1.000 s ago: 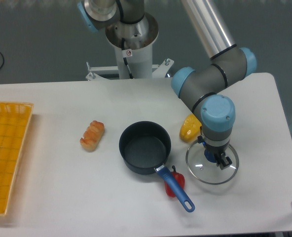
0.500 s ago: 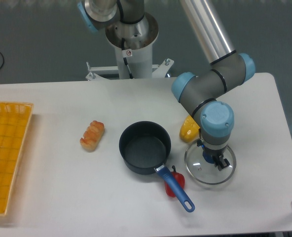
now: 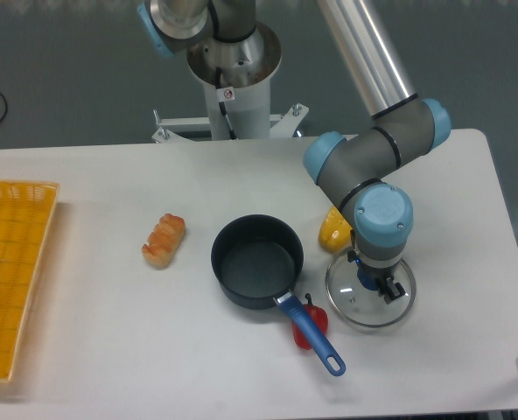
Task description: Place the lid on the table
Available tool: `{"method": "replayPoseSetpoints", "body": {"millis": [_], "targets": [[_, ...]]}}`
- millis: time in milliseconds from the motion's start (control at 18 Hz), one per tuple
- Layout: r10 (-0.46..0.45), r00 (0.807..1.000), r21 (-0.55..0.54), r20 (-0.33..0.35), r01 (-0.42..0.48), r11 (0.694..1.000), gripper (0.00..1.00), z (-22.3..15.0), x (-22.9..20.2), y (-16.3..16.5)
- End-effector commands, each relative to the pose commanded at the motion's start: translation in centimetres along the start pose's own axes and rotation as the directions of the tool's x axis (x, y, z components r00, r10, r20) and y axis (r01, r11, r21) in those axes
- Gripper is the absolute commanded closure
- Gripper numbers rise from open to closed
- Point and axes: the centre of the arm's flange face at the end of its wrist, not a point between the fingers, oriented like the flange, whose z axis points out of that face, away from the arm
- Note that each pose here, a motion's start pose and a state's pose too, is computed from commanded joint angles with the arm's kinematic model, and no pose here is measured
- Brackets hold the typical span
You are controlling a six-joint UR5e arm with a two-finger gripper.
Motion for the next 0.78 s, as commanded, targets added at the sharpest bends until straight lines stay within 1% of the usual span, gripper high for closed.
{"method": "replayPoseSetpoints", "body": {"millis": [778], "targets": [[0.005,1.0,0.002,-0.015,-0.005,1.0,0.36,0.81,0.19,-0.36]]}}
